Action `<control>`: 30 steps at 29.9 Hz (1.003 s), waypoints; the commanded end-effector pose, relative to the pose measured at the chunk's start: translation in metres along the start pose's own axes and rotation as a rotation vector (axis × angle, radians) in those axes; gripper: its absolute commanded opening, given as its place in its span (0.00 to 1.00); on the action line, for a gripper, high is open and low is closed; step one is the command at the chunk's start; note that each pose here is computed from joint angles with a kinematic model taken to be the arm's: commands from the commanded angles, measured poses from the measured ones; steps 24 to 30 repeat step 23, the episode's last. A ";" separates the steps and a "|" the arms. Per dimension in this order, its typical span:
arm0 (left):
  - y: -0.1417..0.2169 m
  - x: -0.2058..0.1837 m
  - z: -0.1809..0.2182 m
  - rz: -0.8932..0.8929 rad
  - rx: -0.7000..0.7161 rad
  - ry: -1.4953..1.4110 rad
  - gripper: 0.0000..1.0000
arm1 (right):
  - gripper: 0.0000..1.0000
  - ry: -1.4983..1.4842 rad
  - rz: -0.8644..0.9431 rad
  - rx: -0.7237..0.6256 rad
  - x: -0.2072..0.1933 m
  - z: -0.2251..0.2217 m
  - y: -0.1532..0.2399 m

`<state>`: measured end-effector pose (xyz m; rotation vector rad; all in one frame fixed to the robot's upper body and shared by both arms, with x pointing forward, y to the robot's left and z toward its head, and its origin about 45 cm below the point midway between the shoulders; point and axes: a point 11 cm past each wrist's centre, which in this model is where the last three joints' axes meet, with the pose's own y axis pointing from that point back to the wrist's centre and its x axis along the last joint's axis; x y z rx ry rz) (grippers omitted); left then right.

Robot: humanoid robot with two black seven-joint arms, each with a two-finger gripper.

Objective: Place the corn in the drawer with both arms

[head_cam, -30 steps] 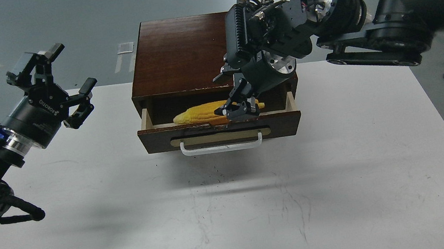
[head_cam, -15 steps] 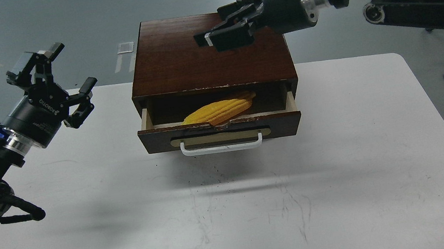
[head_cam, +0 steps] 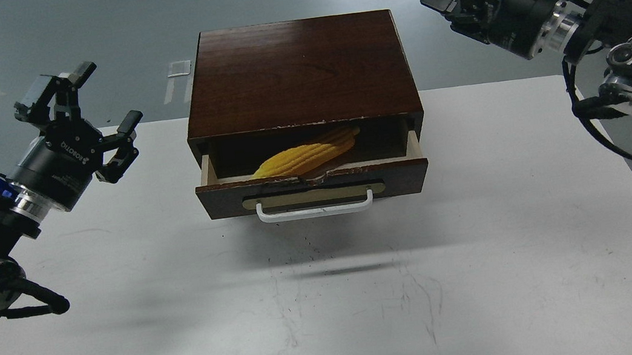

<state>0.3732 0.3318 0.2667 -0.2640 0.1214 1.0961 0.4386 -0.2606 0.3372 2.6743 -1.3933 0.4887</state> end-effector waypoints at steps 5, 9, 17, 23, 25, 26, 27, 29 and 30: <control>-0.001 -0.002 -0.002 -0.004 0.000 0.006 0.99 | 1.00 -0.366 0.301 -0.056 0.022 0.074 0.038; -0.001 -0.004 -0.005 -0.006 0.004 0.011 0.99 | 1.00 -0.435 0.357 -0.091 0.022 0.094 0.050; 0.002 -0.006 -0.012 -0.017 0.022 -0.005 0.99 | 1.00 -0.487 0.350 -0.149 -0.003 0.122 0.061; 0.003 -0.006 -0.014 -0.016 0.025 -0.004 0.99 | 1.00 -0.493 0.352 -0.164 -0.006 0.128 0.067; 0.003 -0.006 -0.014 -0.016 0.025 -0.004 0.99 | 1.00 -0.493 0.352 -0.164 -0.006 0.128 0.067; 0.003 -0.006 -0.014 -0.016 0.025 -0.004 0.99 | 1.00 -0.493 0.352 -0.164 -0.006 0.128 0.067; 0.003 -0.006 -0.014 -0.016 0.025 -0.004 0.99 | 1.00 -0.493 0.352 -0.164 -0.006 0.128 0.067; 0.003 -0.006 -0.014 -0.016 0.025 -0.004 0.99 | 1.00 -0.493 0.352 -0.164 -0.006 0.128 0.067; 0.003 -0.006 -0.014 -0.016 0.025 -0.004 0.99 | 1.00 -0.493 0.352 -0.164 -0.006 0.128 0.067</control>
